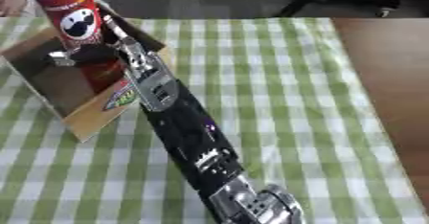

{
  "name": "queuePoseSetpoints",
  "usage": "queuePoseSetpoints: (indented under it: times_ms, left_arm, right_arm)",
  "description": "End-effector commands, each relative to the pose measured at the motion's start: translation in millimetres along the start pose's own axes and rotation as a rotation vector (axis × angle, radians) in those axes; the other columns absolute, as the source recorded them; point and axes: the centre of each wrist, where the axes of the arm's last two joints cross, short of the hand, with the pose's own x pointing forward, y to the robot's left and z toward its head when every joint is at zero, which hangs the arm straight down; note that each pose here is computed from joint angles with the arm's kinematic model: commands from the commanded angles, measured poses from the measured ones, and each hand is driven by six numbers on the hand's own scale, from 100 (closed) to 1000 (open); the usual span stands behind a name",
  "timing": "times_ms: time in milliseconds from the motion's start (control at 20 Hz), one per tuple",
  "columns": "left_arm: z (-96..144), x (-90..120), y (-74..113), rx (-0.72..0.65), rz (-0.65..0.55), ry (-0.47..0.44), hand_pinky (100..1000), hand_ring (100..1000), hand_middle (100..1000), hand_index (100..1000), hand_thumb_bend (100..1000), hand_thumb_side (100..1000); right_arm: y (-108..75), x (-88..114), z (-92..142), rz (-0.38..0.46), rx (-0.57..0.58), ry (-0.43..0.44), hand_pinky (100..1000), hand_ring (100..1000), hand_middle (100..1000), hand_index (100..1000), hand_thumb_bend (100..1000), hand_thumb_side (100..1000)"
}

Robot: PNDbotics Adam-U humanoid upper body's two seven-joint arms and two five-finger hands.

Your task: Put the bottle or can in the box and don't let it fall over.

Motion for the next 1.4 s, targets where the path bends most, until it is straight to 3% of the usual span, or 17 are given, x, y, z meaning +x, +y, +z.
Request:
queuePoseSetpoints:
  times_ms: [50, 600, 1000, 1400]
  left_arm:
    - [-2, 7, 3.0, -0.008, -0.007, -0.026, 845, 904, 743, 764, 515, 688]
    - [2, 1, 9.7, 0.002, -0.030, -0.003, 845, 904, 744, 763, 517, 685]
    - [6, -4, 15.4, 0.013, -0.048, 0.017, 845, 904, 744, 763, 517, 685]
    - [9, -8, 20.5, 0.024, -0.064, 0.031, 846, 904, 744, 763, 517, 684]
  right_arm:
    - [-13.2, 15, -2, 0.008, -0.021, -0.040, 1000, 996, 1000, 991, 871, 263]
    - [-38.9, 23, 4, -0.058, -0.046, -0.064, 1000, 997, 1000, 986, 861, 255]
    - [-53.8, 8, 16, -0.104, -0.055, -0.031, 1000, 995, 1000, 981, 852, 247]
    - [-81.8, -11, 44, -0.137, -0.076, -0.015, 1000, 992, 1000, 975, 804, 207]
